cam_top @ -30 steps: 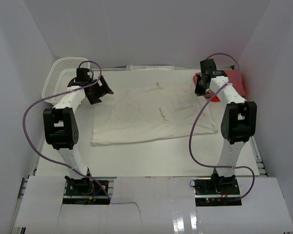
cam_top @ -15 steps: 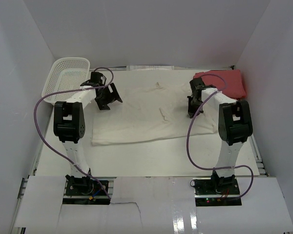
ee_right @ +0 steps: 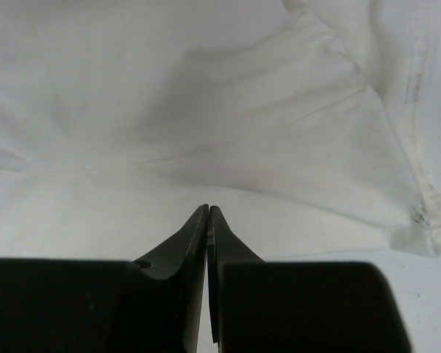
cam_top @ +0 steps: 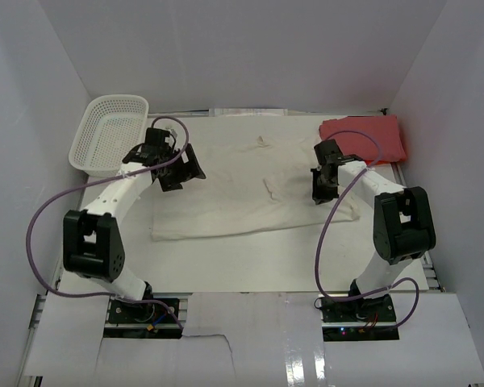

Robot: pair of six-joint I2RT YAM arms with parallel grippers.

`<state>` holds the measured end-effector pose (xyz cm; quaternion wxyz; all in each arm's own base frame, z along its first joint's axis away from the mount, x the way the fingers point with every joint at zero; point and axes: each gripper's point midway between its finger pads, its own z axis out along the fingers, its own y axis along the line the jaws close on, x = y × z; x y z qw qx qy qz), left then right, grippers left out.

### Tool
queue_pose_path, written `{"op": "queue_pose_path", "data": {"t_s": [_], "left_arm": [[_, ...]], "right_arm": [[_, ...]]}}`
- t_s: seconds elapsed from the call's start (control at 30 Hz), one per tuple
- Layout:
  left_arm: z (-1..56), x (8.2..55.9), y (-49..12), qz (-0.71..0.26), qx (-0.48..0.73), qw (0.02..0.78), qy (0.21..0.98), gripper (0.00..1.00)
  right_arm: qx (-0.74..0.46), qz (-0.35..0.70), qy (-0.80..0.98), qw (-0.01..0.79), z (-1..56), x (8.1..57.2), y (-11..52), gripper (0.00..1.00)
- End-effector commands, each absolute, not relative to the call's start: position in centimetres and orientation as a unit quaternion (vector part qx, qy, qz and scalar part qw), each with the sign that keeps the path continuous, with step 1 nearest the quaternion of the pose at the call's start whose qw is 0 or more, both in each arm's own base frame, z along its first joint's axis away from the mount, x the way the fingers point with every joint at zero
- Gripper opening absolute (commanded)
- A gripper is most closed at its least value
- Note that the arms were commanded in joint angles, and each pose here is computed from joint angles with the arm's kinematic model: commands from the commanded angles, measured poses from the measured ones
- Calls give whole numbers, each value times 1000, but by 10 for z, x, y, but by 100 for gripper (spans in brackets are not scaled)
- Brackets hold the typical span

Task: Fold and stack the t-shirts
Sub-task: Fold the flattened tshirt in 1/3 of the way

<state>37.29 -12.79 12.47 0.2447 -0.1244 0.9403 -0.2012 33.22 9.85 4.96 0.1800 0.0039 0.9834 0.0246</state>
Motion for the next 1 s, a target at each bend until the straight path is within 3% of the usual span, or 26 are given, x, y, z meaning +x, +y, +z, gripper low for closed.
{"op": "queue_pose_path", "data": {"t_s": [0.0, 0.2, 0.43, 0.47, 0.57, 0.6, 0.67, 0.97], "left_arm": [[143, 340, -133, -205, -114, 261, 936, 98], [95, 313, -128, -185, -133, 205, 952, 98], [79, 311, -128, -179, -134, 209, 952, 96], [75, 310, -129, -181, -134, 208, 952, 93], [67, 303, -133, -198, -144, 202, 948, 55], [65, 301, -134, -201, -146, 200, 948, 26], [59, 295, -134, -202, -152, 192, 948, 6], [23, 280, -122, -160, -176, 155, 959, 0]], "right_arm": [[11, 4, 983, 185, 48, 328, 89, 8], [12, -6, 984, 175, 39, 324, 85, 8], [13, -27, 985, 169, 30, 323, 78, 8], [14, -29, 985, 167, 29, 323, 77, 8], [15, -29, 986, 162, 25, 319, 77, 8], [15, -29, 986, 164, 24, 320, 77, 8], [15, -31, 986, 163, 24, 319, 76, 8], [31, -54, 988, 138, 2, 309, 68, 8]]}}
